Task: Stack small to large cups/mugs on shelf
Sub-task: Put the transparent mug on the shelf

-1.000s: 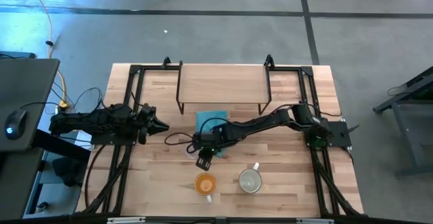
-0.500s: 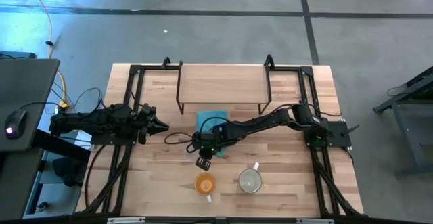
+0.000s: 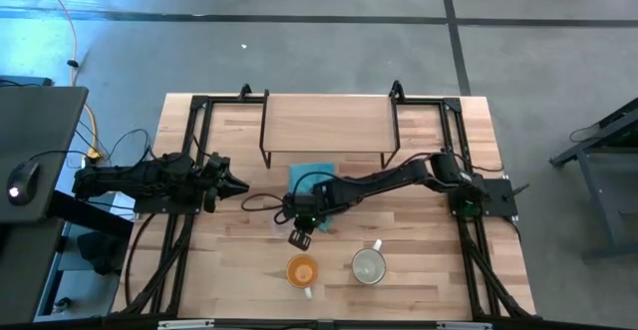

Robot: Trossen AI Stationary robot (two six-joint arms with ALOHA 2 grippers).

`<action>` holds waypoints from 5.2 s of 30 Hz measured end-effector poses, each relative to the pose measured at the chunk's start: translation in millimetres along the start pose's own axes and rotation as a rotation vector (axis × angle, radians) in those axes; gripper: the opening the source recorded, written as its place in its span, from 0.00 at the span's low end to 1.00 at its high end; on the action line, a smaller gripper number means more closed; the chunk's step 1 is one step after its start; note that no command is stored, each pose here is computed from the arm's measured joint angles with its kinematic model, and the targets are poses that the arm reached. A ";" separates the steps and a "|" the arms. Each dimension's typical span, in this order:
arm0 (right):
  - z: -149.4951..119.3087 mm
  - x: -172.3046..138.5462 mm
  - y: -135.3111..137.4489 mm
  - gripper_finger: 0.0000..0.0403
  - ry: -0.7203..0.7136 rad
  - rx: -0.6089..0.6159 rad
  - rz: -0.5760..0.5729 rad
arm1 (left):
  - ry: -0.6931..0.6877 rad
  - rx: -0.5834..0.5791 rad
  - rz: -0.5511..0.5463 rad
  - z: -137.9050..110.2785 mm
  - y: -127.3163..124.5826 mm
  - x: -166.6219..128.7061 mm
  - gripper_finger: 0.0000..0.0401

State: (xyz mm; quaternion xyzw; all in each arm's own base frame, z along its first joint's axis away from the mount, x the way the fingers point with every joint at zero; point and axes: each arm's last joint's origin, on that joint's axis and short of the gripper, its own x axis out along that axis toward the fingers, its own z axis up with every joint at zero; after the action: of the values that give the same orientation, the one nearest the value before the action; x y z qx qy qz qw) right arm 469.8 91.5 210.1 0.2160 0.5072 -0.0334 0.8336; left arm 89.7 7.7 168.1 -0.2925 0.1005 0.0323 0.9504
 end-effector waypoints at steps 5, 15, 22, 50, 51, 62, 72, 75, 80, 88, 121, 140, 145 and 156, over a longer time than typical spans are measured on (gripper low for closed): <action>10.0 -15.9 2.6 0.00 -0.016 -0.027 -0.032 | 0.000 0.000 -0.001 0.0 -0.1 0.0 0.13; 27.1 -54.6 -1.2 0.00 -0.007 -0.020 -0.135 | 0.000 -0.009 -0.001 0.0 -0.1 0.0 0.13; 39.1 -85.8 -10.5 0.00 -0.001 -0.015 -0.206 | -0.002 -0.009 -0.002 0.2 -0.2 0.0 0.13; 46.3 -142.5 -45.6 0.00 0.075 0.065 -0.294 | -0.002 -0.002 -0.002 0.2 -0.2 0.0 0.13; 45.9 -145.5 -45.3 0.00 0.072 0.065 -0.292 | -0.002 -0.001 -0.001 0.2 -0.1 0.0 0.13; 37.4 -192.0 -48.8 0.00 0.011 0.101 -0.340 | -0.007 -0.001 0.005 0.4 0.0 0.0 0.13; 31.4 -229.5 -62.1 0.00 -0.036 0.133 -0.394 | -0.007 -0.016 0.004 0.4 -0.1 0.0 0.13; 32.2 -238.6 -68.8 0.00 -0.064 0.148 -0.412 | -0.008 -0.021 0.004 0.4 0.0 0.0 0.13; 35.5 -247.2 -82.0 0.00 -0.084 0.164 -0.437 | -0.007 -0.036 0.003 0.4 0.0 0.0 0.13; 43.4 -253.6 -109.5 0.00 -0.081 0.229 -0.438 | -0.003 -0.038 -0.003 0.3 -0.3 0.0 0.13; 45.9 -245.0 -156.8 0.00 -0.003 0.356 -0.469 | 0.001 -0.036 -0.005 0.0 -0.2 0.0 0.13; 21.3 -300.7 -138.2 0.00 -0.141 0.301 -0.482 | -0.018 -0.035 0.021 0.7 0.5 0.0 0.13; 21.8 -300.7 -140.3 0.00 -0.142 0.327 -0.477 | -0.021 -0.043 0.025 0.8 0.6 0.0 0.13; 20.8 -301.2 -137.5 0.00 -0.134 0.312 -0.447 | -0.016 -0.061 0.016 0.7 0.3 0.0 0.13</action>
State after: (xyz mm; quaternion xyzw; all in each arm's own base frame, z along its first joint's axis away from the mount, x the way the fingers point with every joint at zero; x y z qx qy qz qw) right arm 303.8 -90.2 432.4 0.2219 0.4749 -0.3083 0.7939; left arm 89.8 8.4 168.4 -0.3203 0.0943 0.0452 0.9415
